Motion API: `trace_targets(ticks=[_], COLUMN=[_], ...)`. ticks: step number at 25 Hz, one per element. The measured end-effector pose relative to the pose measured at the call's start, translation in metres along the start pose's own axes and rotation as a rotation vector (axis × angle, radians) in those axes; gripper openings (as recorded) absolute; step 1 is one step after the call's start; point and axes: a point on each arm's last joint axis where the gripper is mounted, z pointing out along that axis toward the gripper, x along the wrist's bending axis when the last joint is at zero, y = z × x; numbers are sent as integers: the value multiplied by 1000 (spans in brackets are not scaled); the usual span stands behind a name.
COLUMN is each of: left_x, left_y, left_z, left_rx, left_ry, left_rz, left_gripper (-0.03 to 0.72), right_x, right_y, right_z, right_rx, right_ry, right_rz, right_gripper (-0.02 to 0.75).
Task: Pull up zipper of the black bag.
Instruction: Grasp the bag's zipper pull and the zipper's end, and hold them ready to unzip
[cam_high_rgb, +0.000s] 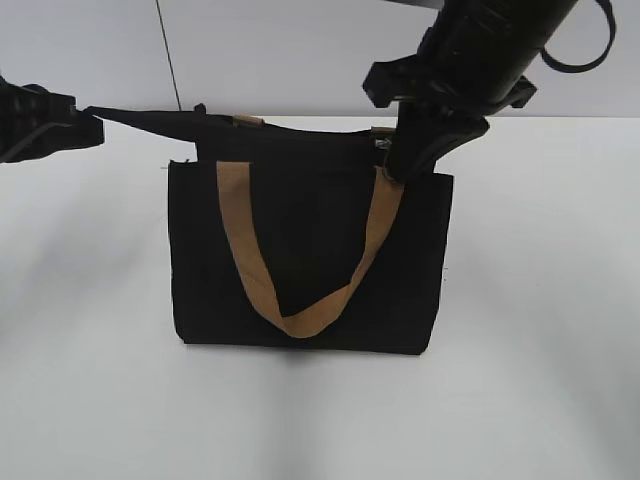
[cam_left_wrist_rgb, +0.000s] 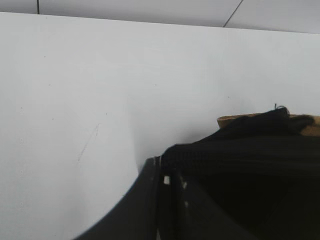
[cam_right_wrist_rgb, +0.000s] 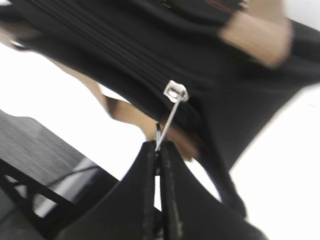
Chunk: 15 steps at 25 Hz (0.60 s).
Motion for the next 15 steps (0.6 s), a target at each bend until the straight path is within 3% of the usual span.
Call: trace_targets(ticks=[4, 9, 12, 13, 15], left_x=[-2, -3, 1, 3, 5], left_y=[-1, -1, 0, 1, 1], left_z=[0, 0, 0, 0, 0], left_rx=[5, 8, -3, -9, -13], left_ry=[-17, -25, 12, 29, 50], left_rz=[1, 1, 0, -1, -4], left_gripper=[16, 40, 213, 335, 511], right_x=[-10, -11, -12, -12, -9], right_y=[-3, -4, -5, -5, -6], right_z=[-8, -14, -16, -16, -20], right_rx=[7, -3, 4, 3, -5], right_ry=[-85, -96, -97, -92, -85], right_rz=[-32, -45, -96, -120, -150], right_gripper=[-14, 18, 192, 294, 491])
